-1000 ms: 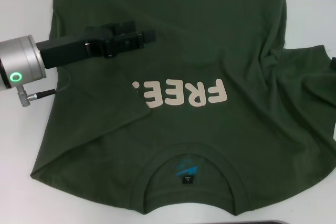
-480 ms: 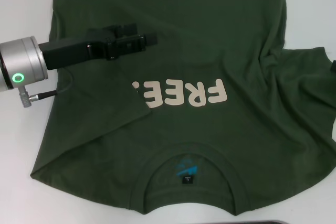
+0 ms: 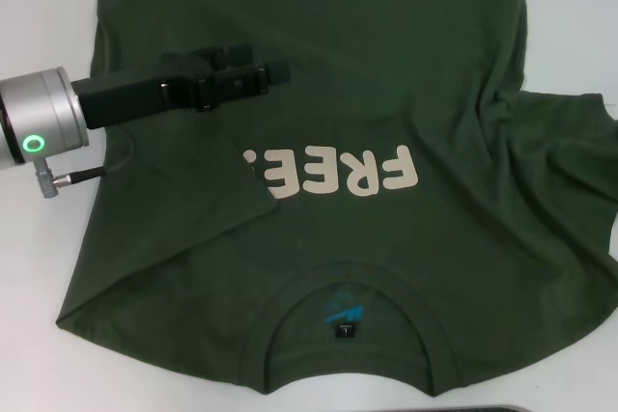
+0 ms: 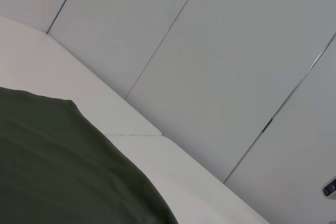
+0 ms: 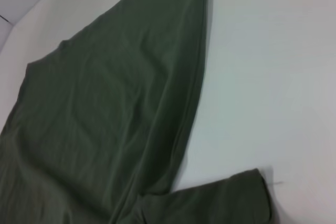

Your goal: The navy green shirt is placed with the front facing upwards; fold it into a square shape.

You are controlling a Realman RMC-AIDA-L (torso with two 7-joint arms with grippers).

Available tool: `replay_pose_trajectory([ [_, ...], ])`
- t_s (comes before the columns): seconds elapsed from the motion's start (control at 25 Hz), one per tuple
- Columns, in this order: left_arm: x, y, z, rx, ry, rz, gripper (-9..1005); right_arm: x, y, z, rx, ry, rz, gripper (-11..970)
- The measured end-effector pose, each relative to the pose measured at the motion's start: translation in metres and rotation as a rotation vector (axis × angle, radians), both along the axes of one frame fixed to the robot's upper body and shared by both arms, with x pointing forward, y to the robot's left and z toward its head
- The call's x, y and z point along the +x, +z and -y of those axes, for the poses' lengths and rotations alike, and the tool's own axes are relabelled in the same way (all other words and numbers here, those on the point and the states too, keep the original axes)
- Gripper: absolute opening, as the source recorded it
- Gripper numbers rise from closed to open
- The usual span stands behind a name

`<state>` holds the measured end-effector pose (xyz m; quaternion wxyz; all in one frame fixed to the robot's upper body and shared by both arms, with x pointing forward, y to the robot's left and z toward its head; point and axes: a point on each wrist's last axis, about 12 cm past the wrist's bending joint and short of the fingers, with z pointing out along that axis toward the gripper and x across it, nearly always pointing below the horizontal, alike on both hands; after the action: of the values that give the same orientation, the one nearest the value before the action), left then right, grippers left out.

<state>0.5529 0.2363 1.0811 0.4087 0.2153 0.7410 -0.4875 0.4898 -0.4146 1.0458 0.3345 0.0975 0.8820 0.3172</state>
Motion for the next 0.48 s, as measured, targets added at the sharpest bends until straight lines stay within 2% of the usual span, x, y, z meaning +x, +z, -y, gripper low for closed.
replay_pose_trajectory([
  [0.28, 0.000, 0.000, 0.001, -0.002, -0.001, -0.001, 874, -0.012, 0.001, 0.011, 0.018, -0.049, 0.043, 14],
  [0.48, -0.001, -0.001, 0.001, -0.003, 0.000, -0.002, 874, -0.020, 0.002, 0.019, 0.026, -0.090, 0.058, 15],
])
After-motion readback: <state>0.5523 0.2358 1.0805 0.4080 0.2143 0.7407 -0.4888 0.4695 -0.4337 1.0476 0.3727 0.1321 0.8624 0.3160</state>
